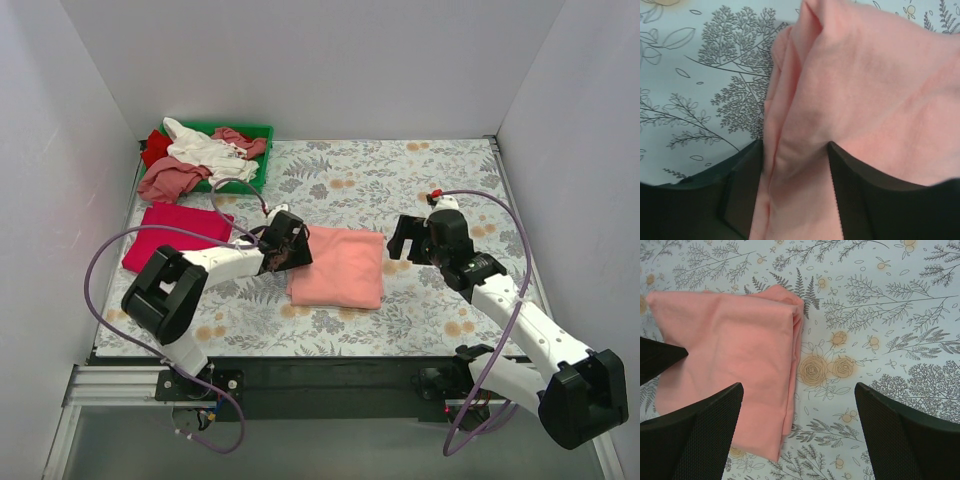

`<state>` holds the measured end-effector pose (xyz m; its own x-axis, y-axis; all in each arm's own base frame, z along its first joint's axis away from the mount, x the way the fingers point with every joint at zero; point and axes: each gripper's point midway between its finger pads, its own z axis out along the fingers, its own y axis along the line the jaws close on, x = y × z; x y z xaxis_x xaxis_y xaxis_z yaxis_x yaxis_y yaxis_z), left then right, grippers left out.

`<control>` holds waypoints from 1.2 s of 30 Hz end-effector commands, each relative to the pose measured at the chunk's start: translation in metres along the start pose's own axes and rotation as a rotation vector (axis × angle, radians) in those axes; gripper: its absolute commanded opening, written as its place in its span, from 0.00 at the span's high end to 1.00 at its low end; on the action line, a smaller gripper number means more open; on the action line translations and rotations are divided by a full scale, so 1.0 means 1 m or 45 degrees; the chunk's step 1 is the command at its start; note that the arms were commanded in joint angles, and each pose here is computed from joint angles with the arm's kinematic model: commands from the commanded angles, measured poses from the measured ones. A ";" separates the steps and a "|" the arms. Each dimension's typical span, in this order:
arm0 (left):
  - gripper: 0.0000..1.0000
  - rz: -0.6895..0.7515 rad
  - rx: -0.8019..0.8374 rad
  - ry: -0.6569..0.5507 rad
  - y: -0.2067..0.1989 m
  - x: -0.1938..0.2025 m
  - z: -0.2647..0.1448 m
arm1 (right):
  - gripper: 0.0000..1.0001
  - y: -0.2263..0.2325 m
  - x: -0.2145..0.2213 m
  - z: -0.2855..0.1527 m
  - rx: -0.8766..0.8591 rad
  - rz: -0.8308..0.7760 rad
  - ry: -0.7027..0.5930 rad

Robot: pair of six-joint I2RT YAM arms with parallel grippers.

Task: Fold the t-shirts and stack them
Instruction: Neatly place the folded tshirt to the corner

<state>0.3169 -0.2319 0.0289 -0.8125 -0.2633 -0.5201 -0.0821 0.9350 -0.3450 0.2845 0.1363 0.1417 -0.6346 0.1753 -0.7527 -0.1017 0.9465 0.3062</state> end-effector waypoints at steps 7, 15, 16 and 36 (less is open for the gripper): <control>0.98 0.272 -0.361 0.033 0.035 0.028 0.013 | 0.02 -0.013 -0.012 -0.005 0.060 -0.033 -0.083; 1.00 0.634 -0.485 -0.207 0.045 -0.037 -0.025 | 0.02 -0.030 -0.015 -0.006 0.123 -0.035 -0.103; 1.00 0.682 -0.496 -0.209 0.053 -0.041 -0.028 | 0.02 -0.032 -0.014 -0.005 0.125 -0.032 -0.099; 1.00 0.991 -0.577 -0.293 0.133 -0.142 -0.080 | 0.02 -0.088 -0.001 0.008 0.274 0.057 0.000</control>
<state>0.3611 -0.0636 0.0936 -0.6473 0.4325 -0.6277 0.1849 0.8880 0.4211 0.2985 0.0611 0.1177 -0.6255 0.2260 -0.7468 0.0882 0.9715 0.2201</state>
